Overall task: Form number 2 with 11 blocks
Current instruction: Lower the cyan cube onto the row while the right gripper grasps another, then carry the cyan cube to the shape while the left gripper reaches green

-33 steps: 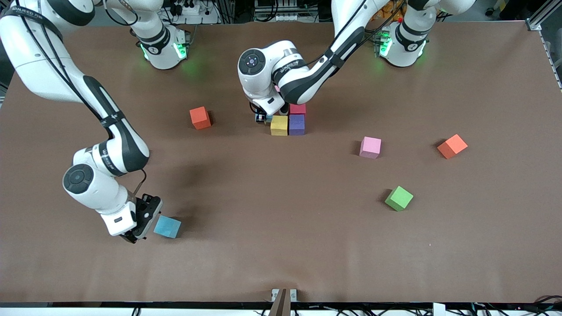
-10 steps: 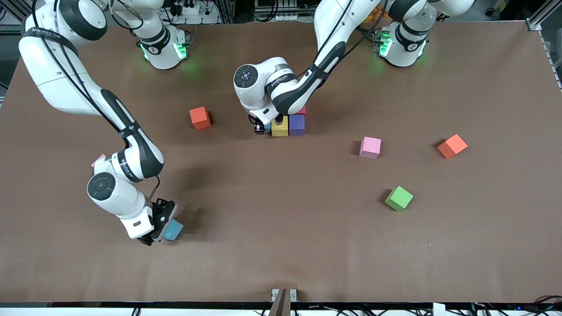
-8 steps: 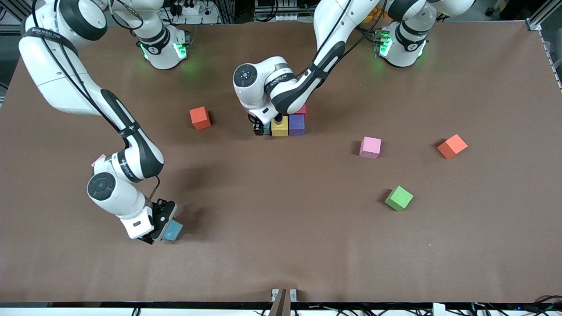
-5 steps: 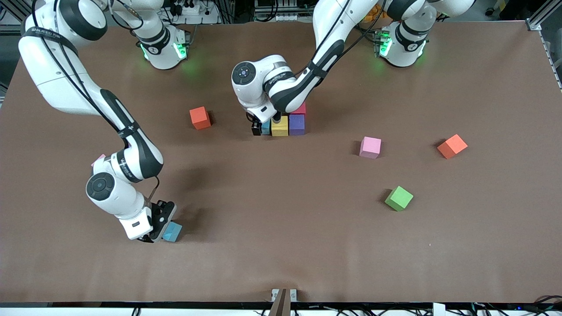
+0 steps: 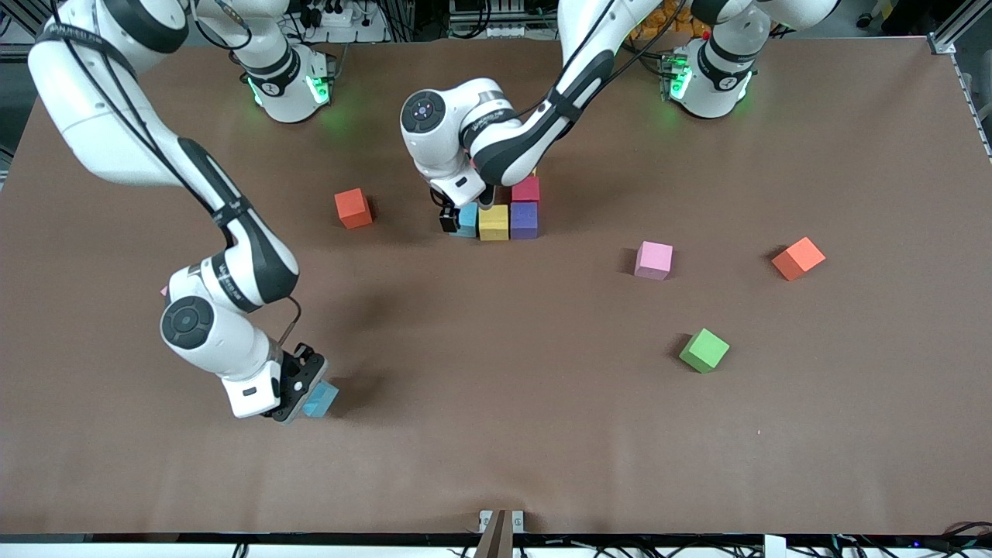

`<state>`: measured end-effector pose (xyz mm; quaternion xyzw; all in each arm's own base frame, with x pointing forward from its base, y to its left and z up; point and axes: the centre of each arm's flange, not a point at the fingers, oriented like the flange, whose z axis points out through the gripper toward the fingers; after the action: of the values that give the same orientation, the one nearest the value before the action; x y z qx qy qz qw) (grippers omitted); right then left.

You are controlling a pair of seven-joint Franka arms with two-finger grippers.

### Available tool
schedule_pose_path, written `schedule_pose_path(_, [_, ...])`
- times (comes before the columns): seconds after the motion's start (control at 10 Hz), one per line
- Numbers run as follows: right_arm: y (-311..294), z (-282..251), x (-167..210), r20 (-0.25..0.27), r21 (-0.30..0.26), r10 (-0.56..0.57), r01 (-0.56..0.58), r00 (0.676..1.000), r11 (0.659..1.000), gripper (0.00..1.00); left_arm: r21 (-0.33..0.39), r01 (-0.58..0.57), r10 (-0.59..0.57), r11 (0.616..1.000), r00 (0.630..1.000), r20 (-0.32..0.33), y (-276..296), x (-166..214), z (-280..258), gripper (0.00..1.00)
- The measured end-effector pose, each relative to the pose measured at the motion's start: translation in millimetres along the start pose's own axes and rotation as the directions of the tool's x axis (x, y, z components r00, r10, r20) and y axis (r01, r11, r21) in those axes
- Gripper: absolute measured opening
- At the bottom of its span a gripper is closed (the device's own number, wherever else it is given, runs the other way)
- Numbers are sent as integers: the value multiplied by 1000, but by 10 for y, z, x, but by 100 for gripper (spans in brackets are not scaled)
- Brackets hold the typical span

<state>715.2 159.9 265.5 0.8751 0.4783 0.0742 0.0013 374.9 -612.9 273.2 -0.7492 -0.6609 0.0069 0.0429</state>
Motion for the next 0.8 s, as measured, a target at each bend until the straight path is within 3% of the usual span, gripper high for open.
schedule_pose_path(0.3, [-587, -164, 173, 29, 11, 208, -209, 978, 978, 56, 10, 22, -21, 1000, 1000, -15, 879, 970, -259, 100])
schedule_pose_path(0.5, [-925, -197, 229, 25, 5, 334, -334, 942, 943, 56, 16, 29, -29, 999, 1000, -6, 1419, 1769, -321, 100])
schedule_pose_path(0.8, [-1861, -274, 589, 31, -10, 554, -554, 832, 832, 56, 28, -31, 32, 999, 999, -13, 1603, 2729, -417, 100])
